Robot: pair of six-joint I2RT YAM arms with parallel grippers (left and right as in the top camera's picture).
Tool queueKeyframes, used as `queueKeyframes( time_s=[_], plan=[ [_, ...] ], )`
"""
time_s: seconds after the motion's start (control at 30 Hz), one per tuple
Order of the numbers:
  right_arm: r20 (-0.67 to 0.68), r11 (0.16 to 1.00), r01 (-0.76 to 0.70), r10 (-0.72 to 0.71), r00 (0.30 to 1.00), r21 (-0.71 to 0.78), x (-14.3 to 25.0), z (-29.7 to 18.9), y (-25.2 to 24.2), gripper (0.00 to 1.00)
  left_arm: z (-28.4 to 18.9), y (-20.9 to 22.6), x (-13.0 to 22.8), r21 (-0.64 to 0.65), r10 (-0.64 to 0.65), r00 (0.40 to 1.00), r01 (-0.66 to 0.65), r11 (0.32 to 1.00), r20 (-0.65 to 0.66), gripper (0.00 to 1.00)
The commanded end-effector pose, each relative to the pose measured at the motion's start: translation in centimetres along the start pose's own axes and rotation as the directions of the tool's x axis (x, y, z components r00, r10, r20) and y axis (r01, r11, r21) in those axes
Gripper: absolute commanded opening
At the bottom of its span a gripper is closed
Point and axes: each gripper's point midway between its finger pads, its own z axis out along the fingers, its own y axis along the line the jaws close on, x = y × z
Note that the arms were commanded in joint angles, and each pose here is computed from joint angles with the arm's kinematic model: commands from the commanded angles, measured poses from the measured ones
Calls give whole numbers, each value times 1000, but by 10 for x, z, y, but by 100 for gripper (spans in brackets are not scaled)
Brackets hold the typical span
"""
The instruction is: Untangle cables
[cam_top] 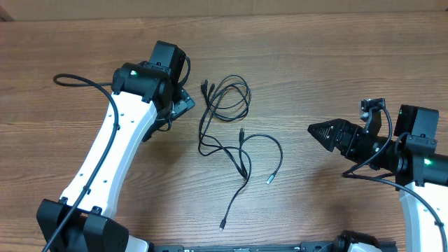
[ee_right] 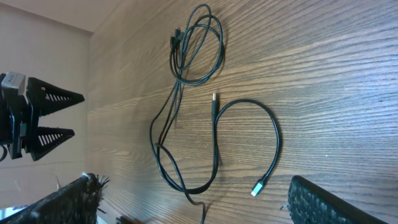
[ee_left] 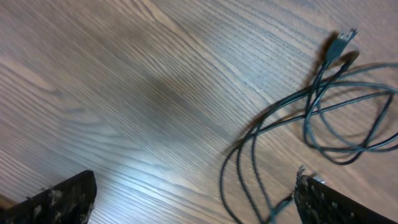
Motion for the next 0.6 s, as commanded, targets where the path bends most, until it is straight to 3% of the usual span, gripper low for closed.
queueKeyframes(
  time_s=[0.0,0.3,0.43,0.53,0.57],
  plan=[
    [9,1000,20,-20,1000,-16,-3,-2,6,95,-6,8,-11,-42,113,992,-111,993,59,100],
    [-38,993,117,-118,992,-10,6,17,23,96,-8,19,-19,-108,125,987,-114,988,104,99],
    [-74,989,138,-135,988,50,11,32,21,97,-9,18,-28,-133,244,960,-226,965,137,85],
    [-113,984,176,-171,979,36,16,50,28,97,-9,15,-31,-130,294,945,-277,952,143,89],
    [-130,981,194,-190,973,22,18,57,32,97,-9,14,-33,-127,299,943,-282,951,147,95]
  ],
)
